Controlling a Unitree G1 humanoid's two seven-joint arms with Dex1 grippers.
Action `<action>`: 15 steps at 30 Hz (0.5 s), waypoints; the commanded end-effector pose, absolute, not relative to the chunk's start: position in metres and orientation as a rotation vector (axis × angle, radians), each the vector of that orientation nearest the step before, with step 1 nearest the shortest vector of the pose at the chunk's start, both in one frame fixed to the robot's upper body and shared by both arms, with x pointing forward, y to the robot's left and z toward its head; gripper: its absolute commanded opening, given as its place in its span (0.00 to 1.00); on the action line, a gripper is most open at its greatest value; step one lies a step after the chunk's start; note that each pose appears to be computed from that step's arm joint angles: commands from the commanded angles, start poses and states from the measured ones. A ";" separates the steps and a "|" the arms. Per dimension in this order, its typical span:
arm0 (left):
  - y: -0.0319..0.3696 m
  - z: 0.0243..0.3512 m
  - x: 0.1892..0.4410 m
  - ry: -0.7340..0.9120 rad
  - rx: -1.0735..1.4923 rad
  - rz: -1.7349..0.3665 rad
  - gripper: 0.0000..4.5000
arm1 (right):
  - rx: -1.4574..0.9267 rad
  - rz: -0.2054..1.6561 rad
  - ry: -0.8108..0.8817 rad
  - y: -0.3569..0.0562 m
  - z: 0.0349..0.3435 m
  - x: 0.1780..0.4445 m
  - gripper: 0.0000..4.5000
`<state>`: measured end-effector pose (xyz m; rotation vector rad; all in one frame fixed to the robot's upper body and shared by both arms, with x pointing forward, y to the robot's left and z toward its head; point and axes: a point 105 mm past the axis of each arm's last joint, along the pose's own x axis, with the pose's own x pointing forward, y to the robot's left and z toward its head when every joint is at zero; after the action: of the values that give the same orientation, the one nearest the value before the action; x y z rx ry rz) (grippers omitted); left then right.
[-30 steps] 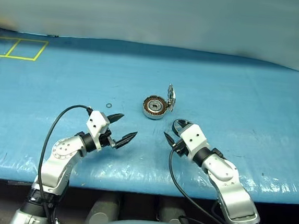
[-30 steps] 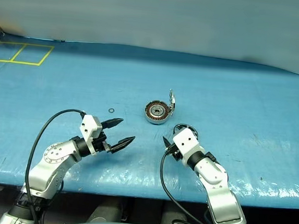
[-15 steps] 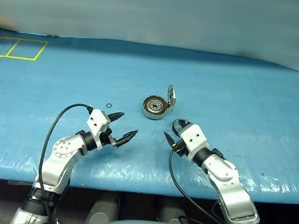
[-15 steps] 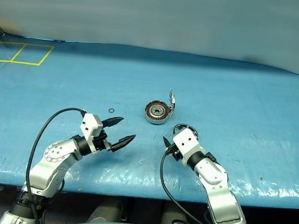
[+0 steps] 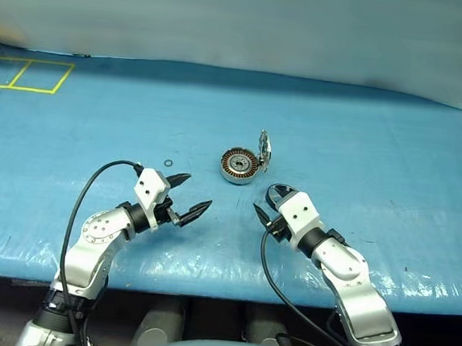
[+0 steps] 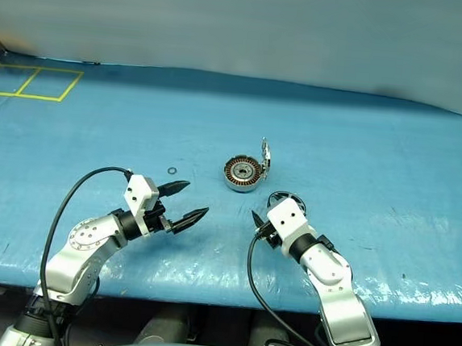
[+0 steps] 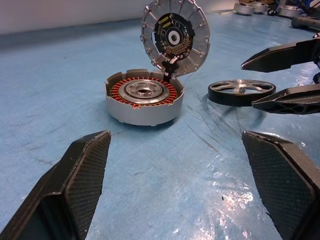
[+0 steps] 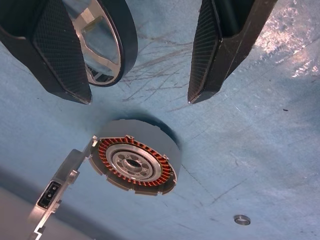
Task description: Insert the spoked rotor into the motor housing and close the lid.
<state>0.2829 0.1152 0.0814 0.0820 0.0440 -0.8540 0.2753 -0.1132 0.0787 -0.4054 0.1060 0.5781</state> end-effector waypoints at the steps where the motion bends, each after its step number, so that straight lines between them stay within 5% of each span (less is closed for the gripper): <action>1: 0.113 0.096 0.283 -0.013 0.095 -0.856 0.99 | -0.407 0.590 0.050 -0.108 0.092 0.275 0.71; 15: 0.116 0.093 0.282 -0.018 0.059 -0.809 0.99 | -0.504 0.794 0.021 -0.057 0.120 0.302 0.71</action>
<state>0.2825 0.1159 0.0787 0.0544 0.0448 -0.8166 0.2981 -0.0596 0.1164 -0.4839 0.0186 0.7910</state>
